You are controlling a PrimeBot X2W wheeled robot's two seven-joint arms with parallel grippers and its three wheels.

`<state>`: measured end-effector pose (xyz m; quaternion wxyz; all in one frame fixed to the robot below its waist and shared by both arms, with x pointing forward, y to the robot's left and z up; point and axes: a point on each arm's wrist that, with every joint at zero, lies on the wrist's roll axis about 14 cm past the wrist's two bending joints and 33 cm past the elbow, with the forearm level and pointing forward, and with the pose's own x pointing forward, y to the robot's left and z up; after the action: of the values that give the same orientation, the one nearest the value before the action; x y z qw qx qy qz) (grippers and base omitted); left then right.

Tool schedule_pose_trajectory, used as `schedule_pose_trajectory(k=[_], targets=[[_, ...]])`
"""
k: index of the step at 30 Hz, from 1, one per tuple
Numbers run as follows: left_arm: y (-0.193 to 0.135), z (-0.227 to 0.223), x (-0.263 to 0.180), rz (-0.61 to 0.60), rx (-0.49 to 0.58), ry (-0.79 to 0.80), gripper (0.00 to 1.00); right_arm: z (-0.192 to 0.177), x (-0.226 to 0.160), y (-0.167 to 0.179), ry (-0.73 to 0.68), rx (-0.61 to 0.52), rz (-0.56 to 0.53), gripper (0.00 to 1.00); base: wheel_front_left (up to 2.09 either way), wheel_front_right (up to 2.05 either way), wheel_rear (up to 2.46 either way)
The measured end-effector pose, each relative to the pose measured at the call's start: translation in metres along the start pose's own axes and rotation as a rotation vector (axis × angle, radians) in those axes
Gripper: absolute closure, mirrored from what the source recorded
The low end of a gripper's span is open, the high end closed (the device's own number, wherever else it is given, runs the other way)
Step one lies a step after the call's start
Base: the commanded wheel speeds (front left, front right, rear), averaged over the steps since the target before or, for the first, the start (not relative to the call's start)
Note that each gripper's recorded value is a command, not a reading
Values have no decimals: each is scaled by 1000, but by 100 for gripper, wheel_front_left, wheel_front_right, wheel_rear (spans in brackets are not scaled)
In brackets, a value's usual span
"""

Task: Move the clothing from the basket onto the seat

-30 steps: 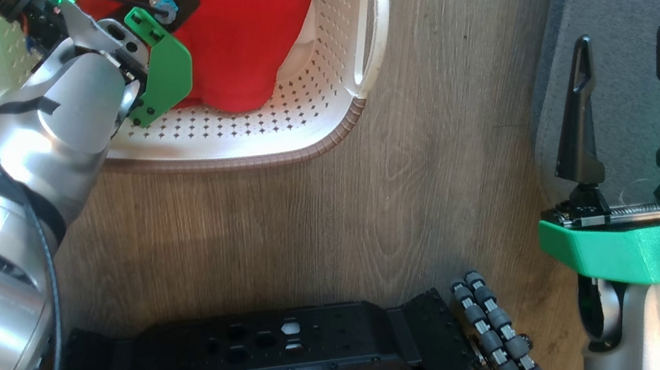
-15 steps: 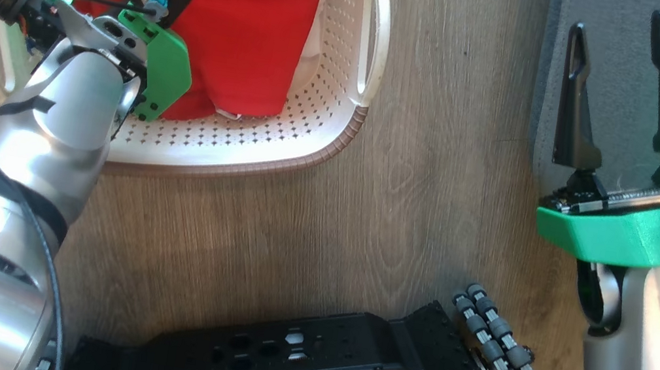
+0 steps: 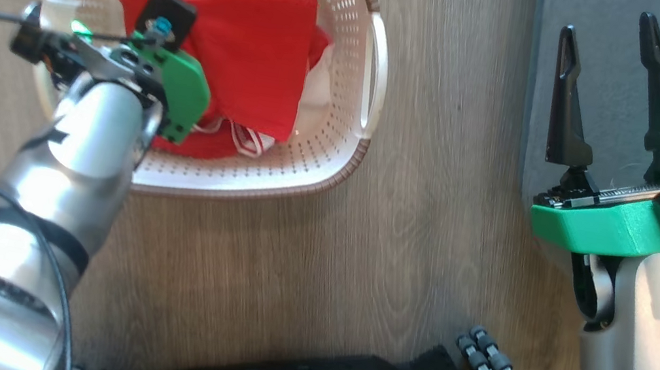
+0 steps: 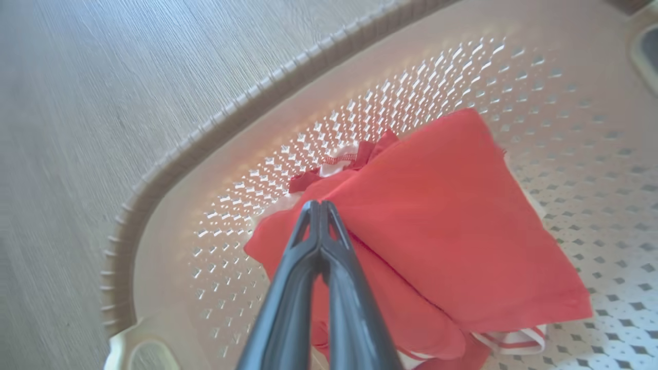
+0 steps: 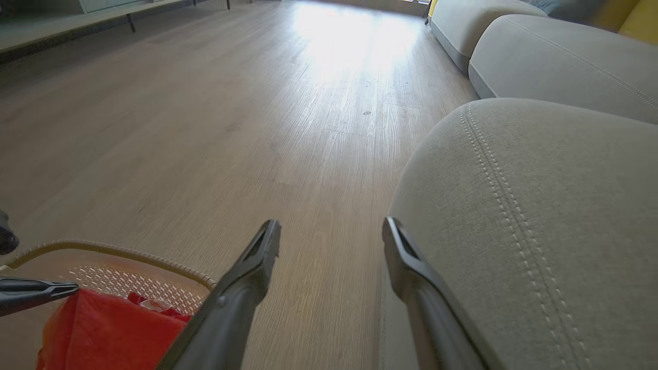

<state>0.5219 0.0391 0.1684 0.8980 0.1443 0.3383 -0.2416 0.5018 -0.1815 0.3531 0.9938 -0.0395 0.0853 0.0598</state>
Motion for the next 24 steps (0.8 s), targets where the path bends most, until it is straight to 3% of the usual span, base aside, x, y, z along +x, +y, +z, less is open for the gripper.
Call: schedule_pose_trajectory(k=[12,24], targets=[[24,82,-63,113,-61,-243,100,64,-10,10,-125,0,22,0,0,0,0],[27,147,-158,182,-88,-489,100,109,-53,14,-197,9,18,0,0,0,0]])
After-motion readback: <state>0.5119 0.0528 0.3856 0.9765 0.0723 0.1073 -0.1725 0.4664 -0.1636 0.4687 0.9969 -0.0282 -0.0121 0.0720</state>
